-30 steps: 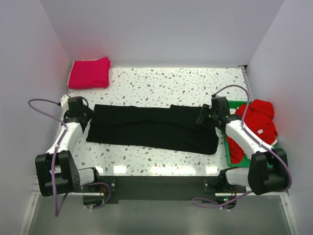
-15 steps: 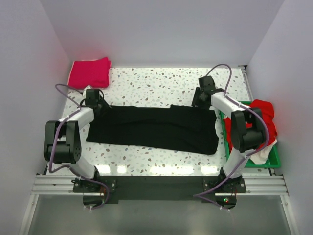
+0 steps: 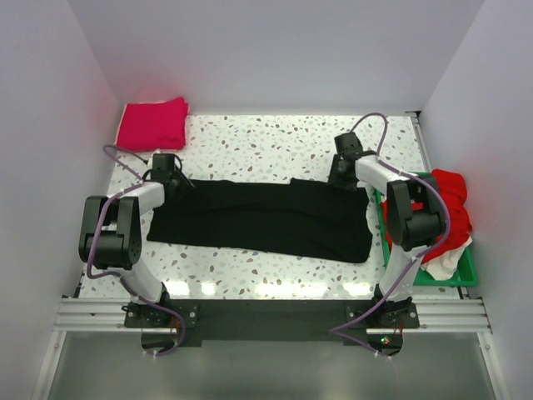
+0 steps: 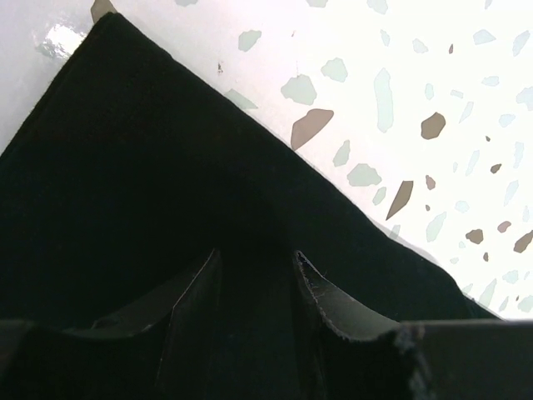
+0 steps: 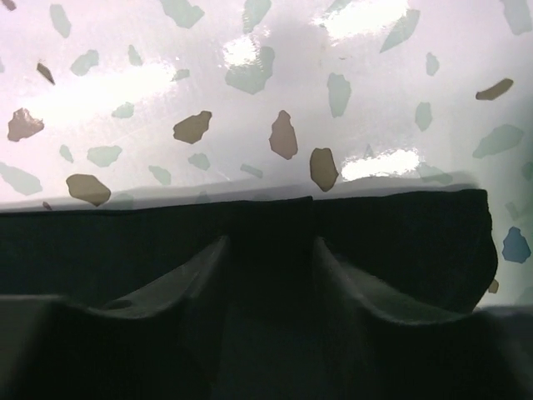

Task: Fold and stack the t-shirts
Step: Fold the tshirt

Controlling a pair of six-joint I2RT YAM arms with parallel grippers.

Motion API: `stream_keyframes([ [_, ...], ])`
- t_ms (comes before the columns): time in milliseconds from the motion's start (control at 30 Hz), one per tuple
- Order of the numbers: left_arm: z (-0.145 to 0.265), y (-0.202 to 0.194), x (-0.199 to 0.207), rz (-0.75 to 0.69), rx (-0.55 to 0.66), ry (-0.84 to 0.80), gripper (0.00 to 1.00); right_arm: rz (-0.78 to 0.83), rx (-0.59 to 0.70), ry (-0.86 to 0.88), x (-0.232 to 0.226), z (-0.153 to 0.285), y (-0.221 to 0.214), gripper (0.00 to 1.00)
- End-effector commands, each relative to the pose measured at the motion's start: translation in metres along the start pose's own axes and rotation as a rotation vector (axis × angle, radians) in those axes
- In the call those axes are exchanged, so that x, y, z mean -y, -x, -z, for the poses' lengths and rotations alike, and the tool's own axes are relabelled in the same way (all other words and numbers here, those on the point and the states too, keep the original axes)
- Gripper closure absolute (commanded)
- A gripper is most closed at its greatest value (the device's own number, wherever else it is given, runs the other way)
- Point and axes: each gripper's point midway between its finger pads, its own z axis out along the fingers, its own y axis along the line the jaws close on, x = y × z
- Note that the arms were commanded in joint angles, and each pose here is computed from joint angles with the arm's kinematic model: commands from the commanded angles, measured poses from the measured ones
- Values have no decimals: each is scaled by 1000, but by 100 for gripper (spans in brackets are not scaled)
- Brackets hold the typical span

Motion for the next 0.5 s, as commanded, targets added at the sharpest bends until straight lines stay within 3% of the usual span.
stream_keyframes([
  [0, -3, 7, 13, 20, 24, -40, 58, -21, 58, 71, -15, 13, 19, 61],
  [67, -2, 9, 13, 19, 28, -37, 58, -30, 59, 106, -20, 18, 18, 74],
  [200, 0, 10, 13, 19, 32, -39, 58, -51, 66, 163, -25, 32, 16, 91],
  [300, 0, 9, 12, 19, 32, -33, 58, -54, 67, 204, -29, 42, 12, 98],
  [467, -2, 8, 8, 21, 28, -13, 58, -68, 81, 314, -37, 66, 2, 99],
])
